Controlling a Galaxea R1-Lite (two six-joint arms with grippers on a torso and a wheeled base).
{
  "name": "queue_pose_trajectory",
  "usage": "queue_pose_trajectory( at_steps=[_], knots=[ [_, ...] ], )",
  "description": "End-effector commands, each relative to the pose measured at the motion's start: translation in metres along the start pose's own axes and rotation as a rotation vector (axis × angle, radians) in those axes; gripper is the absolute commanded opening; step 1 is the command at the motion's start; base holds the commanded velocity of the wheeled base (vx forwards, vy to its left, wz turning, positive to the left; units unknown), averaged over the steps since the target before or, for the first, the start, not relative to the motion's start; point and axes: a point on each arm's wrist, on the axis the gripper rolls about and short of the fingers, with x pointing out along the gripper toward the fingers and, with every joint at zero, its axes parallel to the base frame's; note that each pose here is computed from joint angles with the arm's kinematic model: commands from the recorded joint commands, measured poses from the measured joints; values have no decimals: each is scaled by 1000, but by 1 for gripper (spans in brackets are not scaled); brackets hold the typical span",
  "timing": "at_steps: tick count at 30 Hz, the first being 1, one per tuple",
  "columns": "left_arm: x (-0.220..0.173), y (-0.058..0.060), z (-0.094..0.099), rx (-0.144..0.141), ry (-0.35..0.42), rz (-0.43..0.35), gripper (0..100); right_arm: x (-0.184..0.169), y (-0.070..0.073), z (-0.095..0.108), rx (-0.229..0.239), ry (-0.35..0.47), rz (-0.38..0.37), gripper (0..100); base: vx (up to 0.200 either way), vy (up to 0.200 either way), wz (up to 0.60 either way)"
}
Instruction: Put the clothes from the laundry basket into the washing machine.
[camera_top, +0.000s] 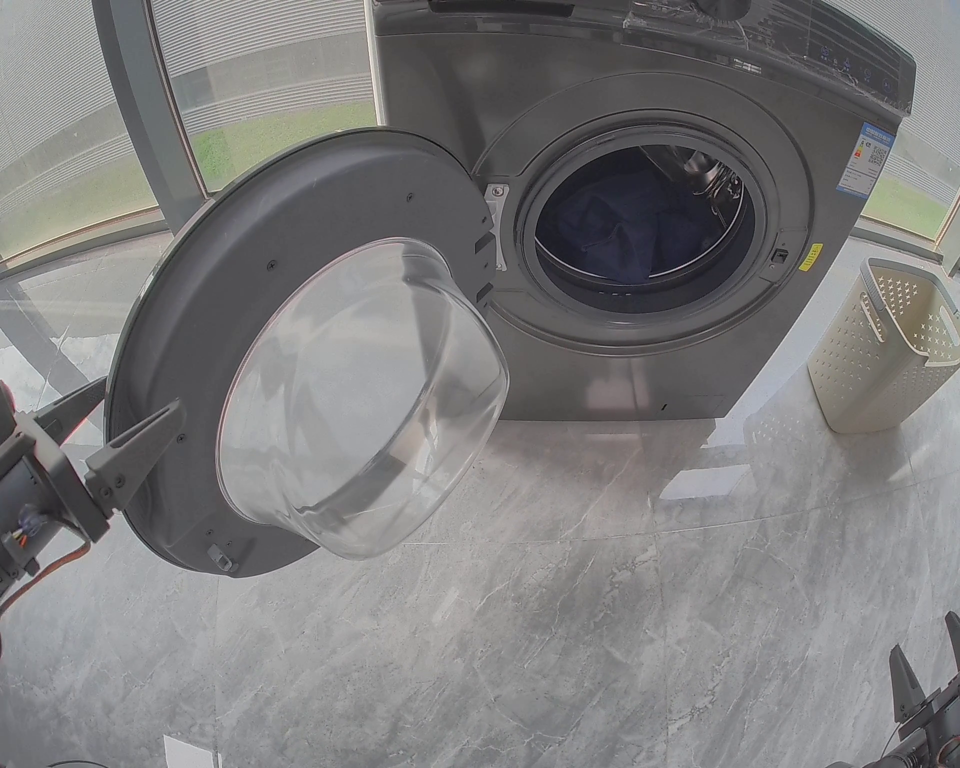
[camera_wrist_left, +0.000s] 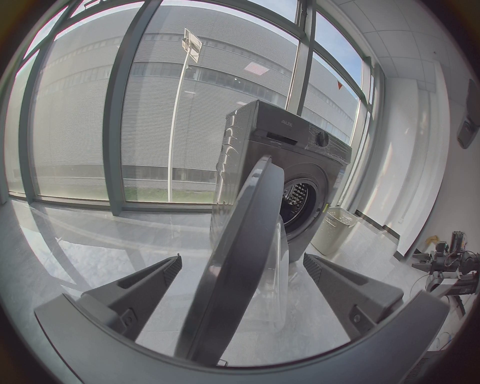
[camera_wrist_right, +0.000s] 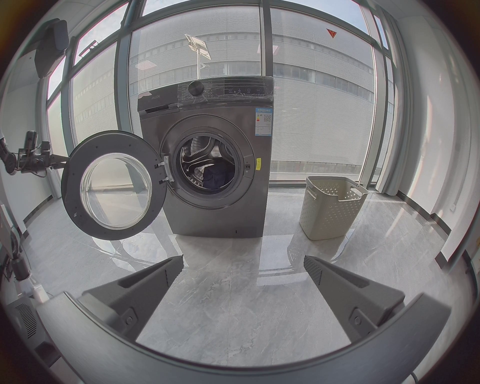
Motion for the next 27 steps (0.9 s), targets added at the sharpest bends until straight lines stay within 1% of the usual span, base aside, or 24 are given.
queue_pose_trajectory(
  at_steps=[1, 3, 6, 9, 12, 13, 14, 15, 17, 18, 19, 20, 21, 25, 27],
  knots=[
    [23, 2, -10, -15, 67, -54, 100, 0, 0, -4, -1, -2, 0, 100, 0, 0, 0],
    [21, -2, -12, -14, 70, -115, 100, 0, 0, -4, -2, -2, 0, 100, 0, 0, 0],
    [10, -13, -9, -19, 52, -254, 100, 0, 0, -4, -4, -2, 0, 100, 0, 0, 0],
    [6, -21, -6, -21, 40, -323, 100, 0, 0, -4, -4, -2, 0, 100, 0, 0, 0],
    [1, -29, -2, -42, 22, -383, 100, 0, 0, -4, -4, -2, 0, 100, 0, 0, 0],
    [-2, -34, 0, -70, 15, -420, 100, 0, 0, -4, -4, -2, 0, 100, 0, 0, 0],
    [-3, -35, 1, -77, 12, -431, 100, 0, 0, -4, -4, -2, 0, 100, 0, 0, 0],
    [-6, -39, 3, -104, 7, -464, 100, 0, 0, -4, -4, -2, 0, 100, 0, 0, 0],
    [-12, -44, 6, -147, -2, -512, 100, 0, 0, -4, -4, -2, 0, 100, 0, 0, 0],
    [-13, -44, 6, -150, -3, -516, 100, 0, 0, -4, -4, -2, 0, 100, 0, 0, 0],
    [-17, -47, 8, -189, -7, -549, 100, 0, 0, -4, -4, -2, 0, 100, 0, 0, 0],
    [-18, -47, 9, -194, -10, -552, 100, 0, 0, -4, -4, -2, 0, 100, 0, 0, 0],
    [-20, -48, 10, -219, -8, -566, 100, 0, 0, -4, -4, -2, 0, 100, 0, 0, 0],
    [-17, -48, 7, -225, 9, -556, 100, 0, 0, -4, -4, -2, 0, 100, 0, 0, 0],
    [-13, -47, 7, -221, 10, -517, 100, 0, 0, -4, -2, -2, 0, 100, 0, 0, 0]
  ],
)
